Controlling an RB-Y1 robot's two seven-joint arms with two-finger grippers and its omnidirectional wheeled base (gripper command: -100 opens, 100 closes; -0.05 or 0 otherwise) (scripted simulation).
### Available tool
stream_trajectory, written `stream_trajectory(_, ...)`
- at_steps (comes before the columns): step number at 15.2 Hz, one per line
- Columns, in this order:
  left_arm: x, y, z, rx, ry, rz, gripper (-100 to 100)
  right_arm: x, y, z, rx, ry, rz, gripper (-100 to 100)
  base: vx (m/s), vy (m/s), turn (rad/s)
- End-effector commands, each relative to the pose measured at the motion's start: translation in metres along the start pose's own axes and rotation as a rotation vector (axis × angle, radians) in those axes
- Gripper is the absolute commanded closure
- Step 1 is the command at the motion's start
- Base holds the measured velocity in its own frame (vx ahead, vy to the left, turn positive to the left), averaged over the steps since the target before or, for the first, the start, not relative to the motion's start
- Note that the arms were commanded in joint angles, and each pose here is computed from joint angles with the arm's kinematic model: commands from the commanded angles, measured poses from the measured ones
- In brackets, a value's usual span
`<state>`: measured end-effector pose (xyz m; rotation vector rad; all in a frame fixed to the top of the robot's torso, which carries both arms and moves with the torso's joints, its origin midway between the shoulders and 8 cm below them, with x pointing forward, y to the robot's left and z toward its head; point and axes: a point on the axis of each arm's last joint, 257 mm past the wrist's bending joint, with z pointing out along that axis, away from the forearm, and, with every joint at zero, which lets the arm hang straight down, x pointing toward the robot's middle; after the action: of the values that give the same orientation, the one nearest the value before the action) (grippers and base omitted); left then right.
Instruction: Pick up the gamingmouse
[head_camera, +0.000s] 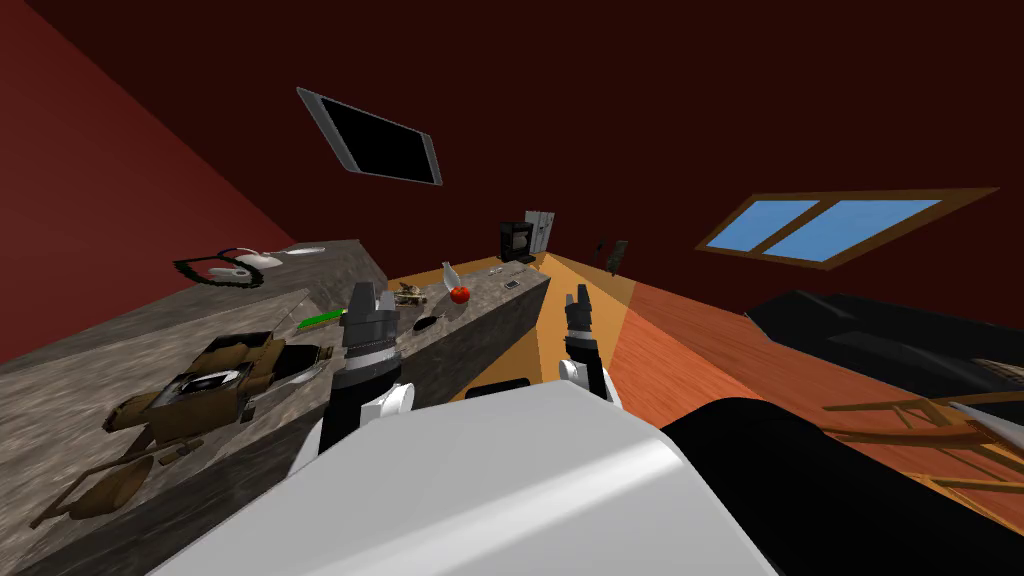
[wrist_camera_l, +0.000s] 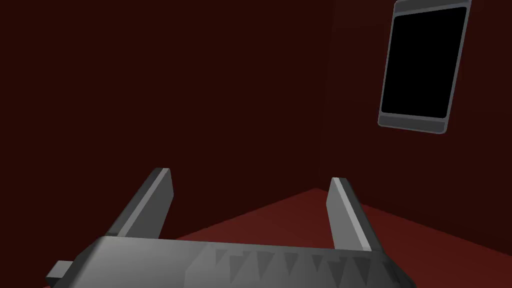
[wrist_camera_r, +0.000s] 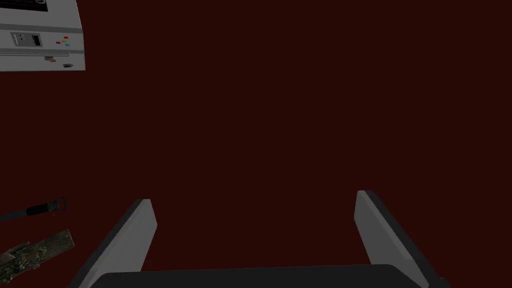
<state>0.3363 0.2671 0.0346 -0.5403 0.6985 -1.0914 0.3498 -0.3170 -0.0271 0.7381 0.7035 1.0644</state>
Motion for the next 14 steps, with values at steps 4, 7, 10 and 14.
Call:
stream_trajectory(4, 0.005, 0.023, -0.005, -0.060, 0.090, 0.039, -100, 0.000, 0.000, 0.000, 0.000, 0.000, 0.000, 0, 0.014, -0.012, -0.047)
stream_trajectory(7, 0.002, 0.048, -0.010, -0.134, 0.132, 0.066, -100, 0.000, 0.000, 0.000, 0.000, 0.000, 0.000, 0, 0.028, -0.020, -0.082)
stream_trajectory(10, -0.008, 0.078, -0.017, -0.229, 0.160, 0.096, -100, 0.000, 0.000, 0.000, 0.000, 0.000, 0.000, 0, 0.035, -0.028, -0.103)
stream_trajectory(14, -0.026, 0.112, -0.028, -0.337, 0.172, 0.126, -100, 0.000, 0.000, 0.000, 0.000, 0.000, 0.000, 0, 0.034, -0.027, -0.094)
